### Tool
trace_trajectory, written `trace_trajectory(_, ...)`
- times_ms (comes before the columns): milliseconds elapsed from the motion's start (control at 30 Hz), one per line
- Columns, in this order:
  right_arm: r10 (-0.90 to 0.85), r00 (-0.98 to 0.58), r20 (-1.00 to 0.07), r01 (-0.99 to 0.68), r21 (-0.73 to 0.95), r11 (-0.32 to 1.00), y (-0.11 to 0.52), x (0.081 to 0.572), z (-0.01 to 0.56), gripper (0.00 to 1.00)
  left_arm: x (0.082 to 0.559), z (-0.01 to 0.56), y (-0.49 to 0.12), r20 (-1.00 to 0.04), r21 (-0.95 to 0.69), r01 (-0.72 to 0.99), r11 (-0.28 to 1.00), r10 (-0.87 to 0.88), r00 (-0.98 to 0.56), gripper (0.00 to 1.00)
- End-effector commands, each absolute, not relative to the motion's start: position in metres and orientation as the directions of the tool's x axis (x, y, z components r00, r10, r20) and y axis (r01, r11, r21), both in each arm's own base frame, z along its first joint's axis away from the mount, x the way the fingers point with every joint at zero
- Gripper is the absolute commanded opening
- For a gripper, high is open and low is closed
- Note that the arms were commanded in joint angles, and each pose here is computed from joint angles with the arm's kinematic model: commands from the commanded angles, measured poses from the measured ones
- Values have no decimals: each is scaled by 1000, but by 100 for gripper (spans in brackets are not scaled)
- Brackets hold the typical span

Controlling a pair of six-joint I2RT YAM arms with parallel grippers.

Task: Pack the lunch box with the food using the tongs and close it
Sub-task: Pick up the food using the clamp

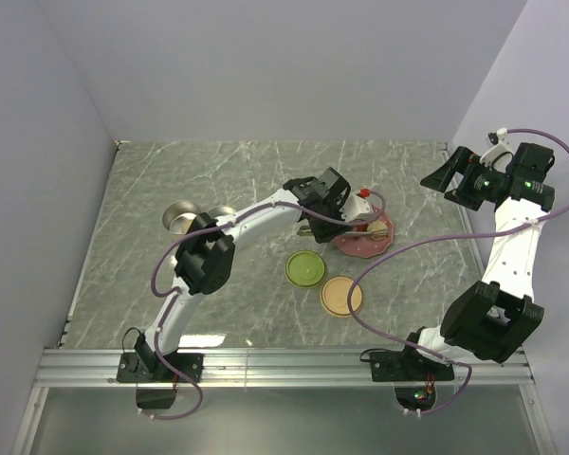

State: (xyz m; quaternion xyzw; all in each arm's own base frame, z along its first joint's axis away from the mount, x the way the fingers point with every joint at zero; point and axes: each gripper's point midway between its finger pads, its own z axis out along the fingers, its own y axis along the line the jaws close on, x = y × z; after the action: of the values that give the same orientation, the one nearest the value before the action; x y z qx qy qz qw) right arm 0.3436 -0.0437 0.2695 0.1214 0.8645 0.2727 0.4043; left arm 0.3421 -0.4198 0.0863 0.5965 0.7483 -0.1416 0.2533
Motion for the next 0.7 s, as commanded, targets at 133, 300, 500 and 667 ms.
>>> trace_trajectory(133,422,-617,-664,-40,562,826,-43,342,280,100,345,111,-432,-577,168,960,222,812,-87,48)
trace_trajectory(300,421,-618,-664,-43,563,825,-41,342,281,100,345,117,-432,-578,186,957,223,813,-77,40)
trace_trajectory(500,420,-614,-669,-45,560,827,-42,342,283,100,348,140,-433,-611,206,947,248,788,-74,32)
trace_trajectory(667,420,-612,-670,-48,561,826,-41,342,285,100,348,164,-434,-645,209,938,277,760,-81,27)
